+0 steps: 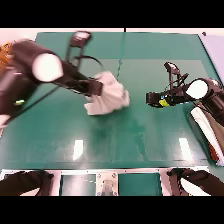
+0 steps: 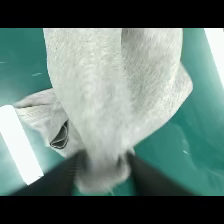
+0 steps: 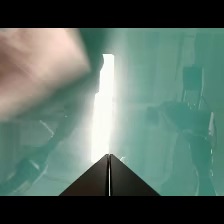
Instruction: Fold the shirts.
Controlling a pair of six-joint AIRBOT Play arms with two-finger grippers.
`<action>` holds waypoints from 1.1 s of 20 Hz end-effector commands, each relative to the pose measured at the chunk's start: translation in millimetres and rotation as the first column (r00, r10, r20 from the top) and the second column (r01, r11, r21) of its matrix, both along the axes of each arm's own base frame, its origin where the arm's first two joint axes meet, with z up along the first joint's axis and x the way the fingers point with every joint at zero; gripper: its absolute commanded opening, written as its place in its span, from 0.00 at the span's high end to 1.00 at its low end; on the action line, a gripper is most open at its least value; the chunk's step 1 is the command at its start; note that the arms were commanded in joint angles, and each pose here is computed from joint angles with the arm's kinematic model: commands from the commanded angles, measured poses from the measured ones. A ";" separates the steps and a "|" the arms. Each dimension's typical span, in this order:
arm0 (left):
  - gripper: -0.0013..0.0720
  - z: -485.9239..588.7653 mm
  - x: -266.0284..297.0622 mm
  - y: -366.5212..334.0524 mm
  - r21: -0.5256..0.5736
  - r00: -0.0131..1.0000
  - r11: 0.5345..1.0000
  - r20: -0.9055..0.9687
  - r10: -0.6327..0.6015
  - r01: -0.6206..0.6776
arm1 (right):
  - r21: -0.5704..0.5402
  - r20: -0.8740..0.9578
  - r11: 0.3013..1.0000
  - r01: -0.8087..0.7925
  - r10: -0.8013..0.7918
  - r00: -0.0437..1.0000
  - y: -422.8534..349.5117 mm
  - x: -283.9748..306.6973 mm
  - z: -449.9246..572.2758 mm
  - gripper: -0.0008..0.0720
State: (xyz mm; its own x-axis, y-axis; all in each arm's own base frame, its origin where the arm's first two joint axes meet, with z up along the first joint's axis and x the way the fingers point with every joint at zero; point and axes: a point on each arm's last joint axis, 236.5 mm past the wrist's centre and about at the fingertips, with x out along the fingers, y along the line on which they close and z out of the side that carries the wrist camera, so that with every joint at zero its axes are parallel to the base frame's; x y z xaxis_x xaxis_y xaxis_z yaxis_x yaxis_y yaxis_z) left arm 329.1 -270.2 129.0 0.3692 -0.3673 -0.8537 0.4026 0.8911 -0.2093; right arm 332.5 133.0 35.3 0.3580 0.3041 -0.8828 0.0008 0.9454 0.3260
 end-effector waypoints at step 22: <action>0.22 -230.0 30.0 39.0 -0.211 0.851 0.940 -0.510 0.128 -0.267 | 0.263 -0.150 0.964 0.036 0.005 0.989 3.7 85.9 -89.2 0.33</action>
State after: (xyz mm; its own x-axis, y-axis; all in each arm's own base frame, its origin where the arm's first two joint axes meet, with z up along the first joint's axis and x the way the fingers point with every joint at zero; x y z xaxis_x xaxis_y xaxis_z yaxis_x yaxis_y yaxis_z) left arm 356.5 -212.4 -85.0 0.0326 -0.4839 -0.8745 0.0609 0.8743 -0.4816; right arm 389.1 121.0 -45.5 0.2196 0.4635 -0.8585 0.1238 0.8596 0.4958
